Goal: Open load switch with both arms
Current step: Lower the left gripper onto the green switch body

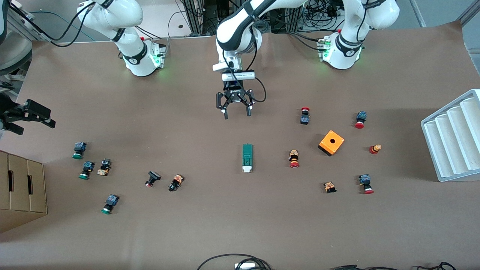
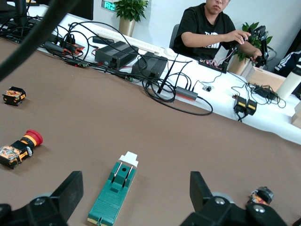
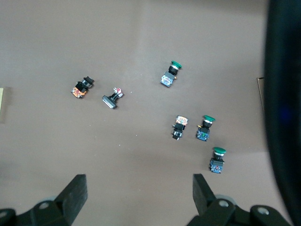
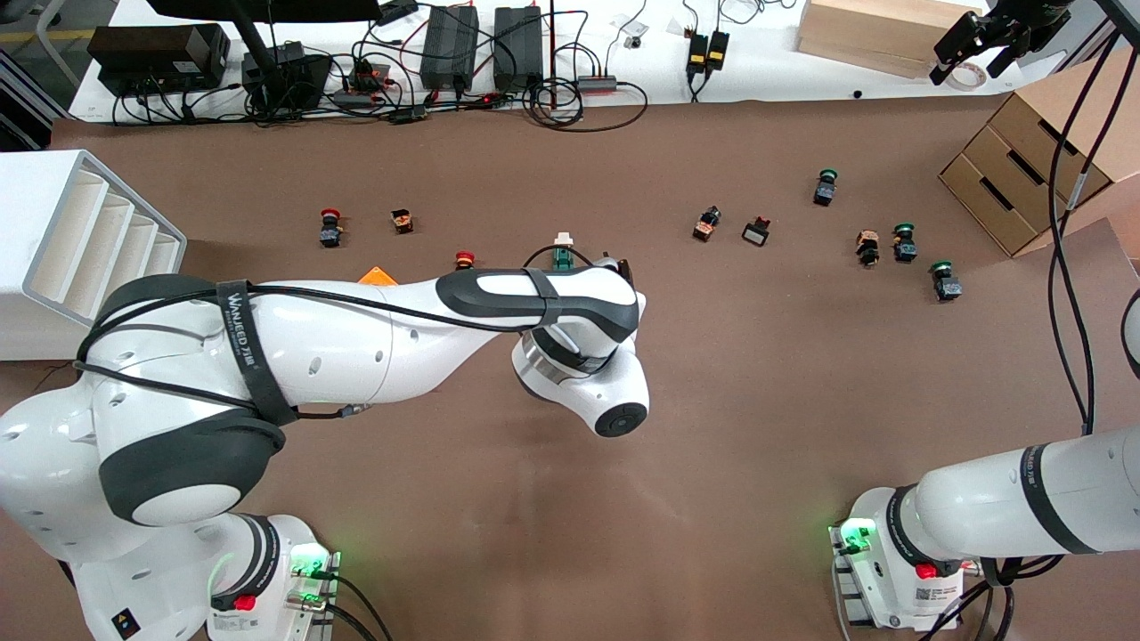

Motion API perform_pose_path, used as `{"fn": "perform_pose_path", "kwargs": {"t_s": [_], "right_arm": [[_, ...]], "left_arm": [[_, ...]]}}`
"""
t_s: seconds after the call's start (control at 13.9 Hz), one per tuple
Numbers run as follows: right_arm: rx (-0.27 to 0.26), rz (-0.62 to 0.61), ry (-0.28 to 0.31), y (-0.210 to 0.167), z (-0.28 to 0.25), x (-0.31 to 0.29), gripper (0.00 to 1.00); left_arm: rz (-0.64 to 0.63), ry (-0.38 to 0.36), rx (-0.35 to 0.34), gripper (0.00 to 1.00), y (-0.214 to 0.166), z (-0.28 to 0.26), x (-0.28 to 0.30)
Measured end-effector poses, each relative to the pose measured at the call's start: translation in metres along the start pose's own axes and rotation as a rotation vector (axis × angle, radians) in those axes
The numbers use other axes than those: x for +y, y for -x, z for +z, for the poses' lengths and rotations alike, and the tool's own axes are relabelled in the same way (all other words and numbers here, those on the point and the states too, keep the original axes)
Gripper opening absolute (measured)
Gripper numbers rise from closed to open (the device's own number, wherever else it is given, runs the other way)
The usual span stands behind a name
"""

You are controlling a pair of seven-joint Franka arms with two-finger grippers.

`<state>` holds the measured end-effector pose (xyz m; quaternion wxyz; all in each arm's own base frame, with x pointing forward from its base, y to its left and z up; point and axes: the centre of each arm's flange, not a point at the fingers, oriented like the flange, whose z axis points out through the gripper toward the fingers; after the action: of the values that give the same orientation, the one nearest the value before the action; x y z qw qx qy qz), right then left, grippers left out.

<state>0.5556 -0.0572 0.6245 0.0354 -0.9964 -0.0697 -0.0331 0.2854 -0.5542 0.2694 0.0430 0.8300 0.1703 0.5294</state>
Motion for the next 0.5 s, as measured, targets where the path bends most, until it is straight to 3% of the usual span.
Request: {"fn": "perform_pose_path", "kwargs": {"t_s": [0.5], "right_arm": [[-0.008, -0.003, -0.002, -0.0013, 0.0041, -0.0014, 1.0]], "left_arm": [[0.197, -0.006, 0.001, 1.0, 0.0048, 0.0051, -0.003]]}}
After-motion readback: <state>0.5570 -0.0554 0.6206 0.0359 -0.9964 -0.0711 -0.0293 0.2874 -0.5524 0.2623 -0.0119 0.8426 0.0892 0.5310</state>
